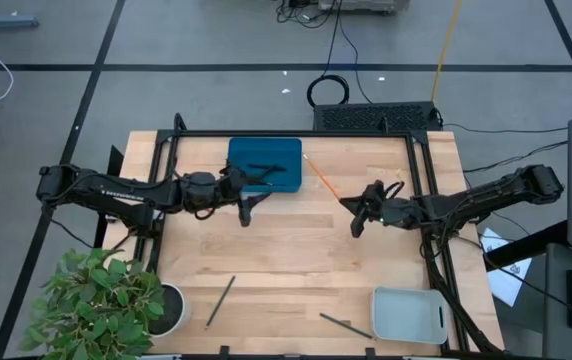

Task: Sort pens & pencils
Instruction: Put the yellow pencil into the gray bin

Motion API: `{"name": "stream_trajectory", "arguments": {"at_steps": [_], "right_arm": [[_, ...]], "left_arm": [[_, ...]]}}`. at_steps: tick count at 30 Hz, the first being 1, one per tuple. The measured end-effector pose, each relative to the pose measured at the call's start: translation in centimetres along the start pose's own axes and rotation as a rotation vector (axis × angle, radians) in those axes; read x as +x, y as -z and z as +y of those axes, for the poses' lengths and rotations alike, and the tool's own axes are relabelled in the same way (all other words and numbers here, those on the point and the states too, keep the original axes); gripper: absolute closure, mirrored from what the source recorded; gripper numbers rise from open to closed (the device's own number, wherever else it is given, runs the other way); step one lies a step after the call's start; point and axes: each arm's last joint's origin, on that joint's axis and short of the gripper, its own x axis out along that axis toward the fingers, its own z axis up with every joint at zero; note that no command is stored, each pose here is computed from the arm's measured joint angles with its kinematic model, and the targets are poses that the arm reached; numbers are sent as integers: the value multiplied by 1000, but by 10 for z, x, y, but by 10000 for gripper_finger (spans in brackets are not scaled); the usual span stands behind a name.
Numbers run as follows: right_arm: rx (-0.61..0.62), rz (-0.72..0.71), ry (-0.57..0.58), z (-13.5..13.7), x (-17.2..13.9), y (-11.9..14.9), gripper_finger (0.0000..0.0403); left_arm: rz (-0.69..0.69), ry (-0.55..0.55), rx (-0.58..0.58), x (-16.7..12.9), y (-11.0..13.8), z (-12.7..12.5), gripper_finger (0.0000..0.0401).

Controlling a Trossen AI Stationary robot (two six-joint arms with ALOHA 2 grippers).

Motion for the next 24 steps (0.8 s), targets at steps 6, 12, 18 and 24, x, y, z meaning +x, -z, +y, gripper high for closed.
{"name": "stream_trajectory", "arguments": {"at_steps": [6,12,18,24], "right_arm": [[-109,-198,-129,10,-1,-23,402],[-209,-332,-254,19,0,-35,402],[-280,-362,-370,29,16,-28,402],[-296,-376,-370,31,25,-22,402]], "left_arm": [[-87,223,-17,-12,-15,-5,176],[-271,174,13,-15,-17,-9,176],[-376,199,17,-16,-2,-9,176],[-361,204,19,-16,0,-9,176]]}}
